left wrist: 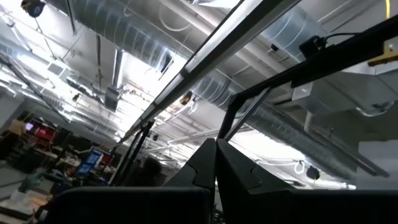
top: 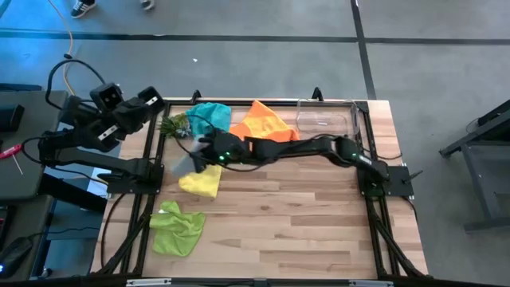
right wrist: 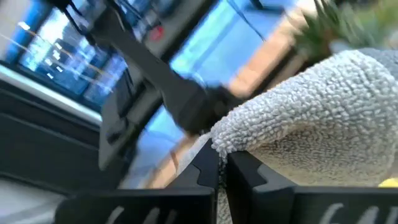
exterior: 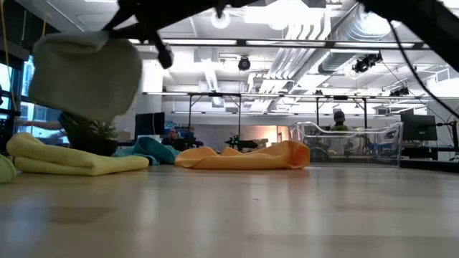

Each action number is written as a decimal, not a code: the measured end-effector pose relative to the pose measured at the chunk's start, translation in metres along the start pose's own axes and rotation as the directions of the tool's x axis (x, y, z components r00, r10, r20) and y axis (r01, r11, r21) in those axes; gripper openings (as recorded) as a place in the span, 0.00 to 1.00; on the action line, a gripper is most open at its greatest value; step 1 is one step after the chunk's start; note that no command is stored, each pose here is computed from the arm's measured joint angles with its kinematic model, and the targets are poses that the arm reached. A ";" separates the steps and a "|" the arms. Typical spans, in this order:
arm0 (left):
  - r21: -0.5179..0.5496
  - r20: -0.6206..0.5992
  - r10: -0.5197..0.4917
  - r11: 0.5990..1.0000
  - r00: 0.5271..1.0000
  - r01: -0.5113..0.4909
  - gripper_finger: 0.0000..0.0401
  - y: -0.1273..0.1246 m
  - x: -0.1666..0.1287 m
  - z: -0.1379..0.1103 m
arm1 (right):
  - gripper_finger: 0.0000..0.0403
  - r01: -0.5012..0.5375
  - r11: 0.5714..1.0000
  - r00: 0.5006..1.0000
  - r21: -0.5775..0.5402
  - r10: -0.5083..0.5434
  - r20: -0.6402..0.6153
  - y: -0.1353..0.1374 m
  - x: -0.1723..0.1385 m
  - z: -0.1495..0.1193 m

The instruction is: Fold microfiber towels

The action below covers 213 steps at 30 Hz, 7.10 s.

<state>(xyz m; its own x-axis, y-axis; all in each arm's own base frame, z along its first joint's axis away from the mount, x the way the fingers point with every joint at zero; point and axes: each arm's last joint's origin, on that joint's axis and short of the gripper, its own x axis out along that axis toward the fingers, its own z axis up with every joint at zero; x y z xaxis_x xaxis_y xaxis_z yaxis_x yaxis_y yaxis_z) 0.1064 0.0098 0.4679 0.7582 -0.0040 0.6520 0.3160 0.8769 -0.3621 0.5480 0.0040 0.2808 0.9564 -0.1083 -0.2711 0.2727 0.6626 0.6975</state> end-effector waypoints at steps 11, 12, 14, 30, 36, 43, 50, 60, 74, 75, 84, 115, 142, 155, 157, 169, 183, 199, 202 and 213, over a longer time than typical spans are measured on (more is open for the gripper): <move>-0.074 0.000 -0.001 0.997 1.000 0.001 0.00 0.000 0.000 0.000 | 0.00 0.191 0.977 0.952 0.096 -0.161 -0.261 -0.035 0.040 -0.068; -0.074 0.000 -0.001 0.997 1.000 0.001 0.00 0.000 0.000 0.000 | 0.00 0.210 0.971 0.944 0.112 -0.172 -0.281 -0.038 0.040 -0.074; -0.072 -0.001 -0.001 0.997 1.000 0.001 0.00 0.000 0.000 0.000 | 0.00 0.243 0.960 0.934 0.140 -0.192 -0.301 -0.042 0.040 -0.084; -0.047 -0.002 0.000 0.999 1.000 0.000 0.00 0.000 0.000 0.000 | 0.19 0.380 0.917 0.860 0.123 -0.301 -0.411 -0.062 0.035 -0.079; -0.047 -0.006 0.002 0.999 1.000 -0.002 0.00 0.000 0.000 -0.001 | 0.41 0.426 0.898 0.803 -0.110 -0.432 -0.411 -0.049 0.018 -0.065; -0.043 -0.024 0.014 0.999 1.000 -0.015 0.00 0.002 0.000 -0.003 | 0.52 0.445 0.739 0.650 -0.505 -0.655 -0.385 -0.041 -0.031 -0.042; 0.004 -0.019 0.020 1.000 1.000 -0.020 0.00 0.002 0.000 -0.002 | 0.52 0.490 0.432 0.353 -0.757 -0.893 -0.280 -0.044 -0.070 -0.053; 0.003 -0.023 0.024 1.000 0.999 -0.024 0.00 0.002 0.001 -0.003 | 0.51 0.544 0.350 0.235 -0.763 -0.936 -0.262 -0.070 -0.137 -0.077; 0.199 -0.385 0.496 0.868 0.778 -0.455 0.00 0.057 0.008 -0.074 | 0.51 0.442 0.885 0.871 -0.148 -0.463 -0.166 -0.090 -0.283 -0.057; 0.235 -0.424 0.574 0.817 0.700 -0.527 0.00 0.068 0.008 -0.087 | 0.51 0.413 0.899 0.890 -0.147 -0.433 -0.146 -0.088 -0.287 -0.054; 0.509 -0.611 0.720 0.675 0.328 -0.534 0.12 0.154 0.025 -0.182 | 0.51 0.271 0.942 0.959 -0.200 -0.282 -0.030 -0.065 -0.324 -0.025; 0.744 -0.654 0.753 0.621 -0.078 -0.245 0.50 0.336 -0.013 -0.293 | 0.42 0.391 0.903 0.920 -0.180 -0.389 0.046 -0.069 -0.339 -0.024; 0.815 -0.579 0.809 0.573 -0.100 -0.082 0.12 0.334 -0.014 -0.308 | 0.41 0.399 0.899 0.917 -0.179 -0.395 0.056 -0.069 -0.339 -0.024; 0.811 -0.585 0.800 0.577 -0.132 -0.096 0.29 0.335 -0.018 -0.307 | 0.41 0.399 0.900 0.917 -0.173 -0.396 0.057 -0.069 -0.339 -0.024; 0.804 -0.595 0.795 0.587 -0.119 -0.096 0.31 0.335 -0.017 -0.307 | 0.41 0.400 0.900 0.917 -0.172 -0.396 0.057 -0.069 -0.339 -0.024; 0.799 -0.601 0.796 0.600 -0.069 -0.038 0.14 0.333 -0.012 -0.313 | 0.41 0.398 0.901 0.917 -0.171 -0.394 0.060 -0.069 -0.338 -0.024; 0.803 -0.593 0.797 0.596 -0.117 -0.008 0.00 0.327 -0.013 -0.310 | 0.41 0.401 0.901 0.916 -0.168 -0.396 0.063 -0.070 -0.338 -0.023; 0.794 -0.607 0.792 0.608 -0.060 -0.009 0.30 0.319 0.001 -0.292 | 0.41 0.416 0.898 0.909 -0.144 -0.408 0.081 -0.070 -0.338 -0.023; 0.762 -0.648 0.759 0.646 -0.061 -0.045 0.36 0.321 0.003 -0.288 | 0.41 0.417 0.897 0.909 -0.143 -0.409 0.083 -0.070 -0.338 -0.023; 0.672 -0.726 0.686 0.695 -0.042 -0.255 0.46 0.348 0.003 -0.256 | 0.41 0.444 0.881 0.896 -0.166 -0.440 0.062 -0.073 -0.328 -0.028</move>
<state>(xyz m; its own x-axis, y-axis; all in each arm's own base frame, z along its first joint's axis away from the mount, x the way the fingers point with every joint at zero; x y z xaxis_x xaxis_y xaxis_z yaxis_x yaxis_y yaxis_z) 0.3643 0.1915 0.1730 0.5987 0.2533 -0.7598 -0.3569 0.9337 0.0300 0.2119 0.0121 0.3002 0.7435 -0.4344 -0.5084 0.6472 0.6588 0.3836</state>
